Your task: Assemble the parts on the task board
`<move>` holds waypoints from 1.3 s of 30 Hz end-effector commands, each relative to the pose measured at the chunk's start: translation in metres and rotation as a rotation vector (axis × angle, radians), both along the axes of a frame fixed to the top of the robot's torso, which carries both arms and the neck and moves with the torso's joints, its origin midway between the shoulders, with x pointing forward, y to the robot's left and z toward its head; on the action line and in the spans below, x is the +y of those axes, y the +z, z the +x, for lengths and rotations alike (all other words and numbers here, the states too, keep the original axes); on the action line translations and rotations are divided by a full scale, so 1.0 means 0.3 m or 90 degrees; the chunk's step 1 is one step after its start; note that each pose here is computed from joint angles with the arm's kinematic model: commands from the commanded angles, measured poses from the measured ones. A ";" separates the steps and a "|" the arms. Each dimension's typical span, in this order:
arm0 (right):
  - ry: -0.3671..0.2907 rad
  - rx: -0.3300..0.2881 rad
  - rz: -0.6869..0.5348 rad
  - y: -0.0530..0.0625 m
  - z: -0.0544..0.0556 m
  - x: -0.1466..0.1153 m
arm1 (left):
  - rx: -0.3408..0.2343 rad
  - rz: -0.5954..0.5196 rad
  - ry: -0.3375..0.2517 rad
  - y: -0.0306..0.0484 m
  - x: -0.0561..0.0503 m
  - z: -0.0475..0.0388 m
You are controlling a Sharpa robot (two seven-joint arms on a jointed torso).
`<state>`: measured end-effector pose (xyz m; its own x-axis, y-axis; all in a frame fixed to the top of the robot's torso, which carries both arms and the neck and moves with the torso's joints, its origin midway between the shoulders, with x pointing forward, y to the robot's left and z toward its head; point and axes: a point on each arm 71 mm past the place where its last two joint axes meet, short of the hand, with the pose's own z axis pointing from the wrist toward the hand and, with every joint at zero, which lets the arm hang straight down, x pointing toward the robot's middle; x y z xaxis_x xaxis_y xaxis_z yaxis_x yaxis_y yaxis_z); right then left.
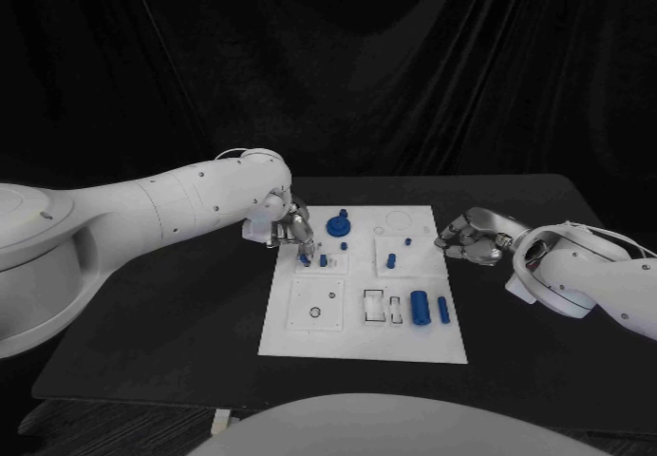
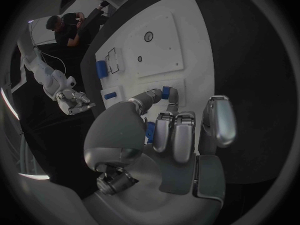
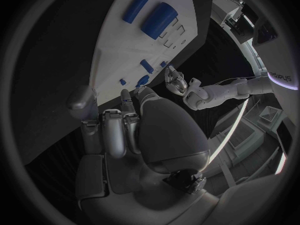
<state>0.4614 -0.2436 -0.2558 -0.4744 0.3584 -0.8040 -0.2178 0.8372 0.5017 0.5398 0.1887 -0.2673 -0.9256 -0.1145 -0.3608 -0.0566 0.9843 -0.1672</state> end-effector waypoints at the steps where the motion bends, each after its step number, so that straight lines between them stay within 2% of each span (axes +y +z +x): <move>1: -0.004 0.006 -0.007 -0.004 -0.003 -0.001 | 0.010 -0.011 -0.002 -0.009 -0.009 -0.003; 21: -0.004 0.005 -0.006 -0.003 -0.005 -0.001 | 0.012 0.014 -0.003 -0.045 0.003 -0.003; 39: -0.003 0.006 -0.006 -0.004 -0.006 0.001 | -0.003 0.007 0.005 -0.056 0.000 -0.001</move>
<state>0.4605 -0.2428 -0.2556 -0.4765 0.3583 -0.8029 -0.2188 0.8361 0.5030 0.5407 0.1910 -0.2807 -0.9251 -0.1187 -0.3607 -0.0698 0.9869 -0.1458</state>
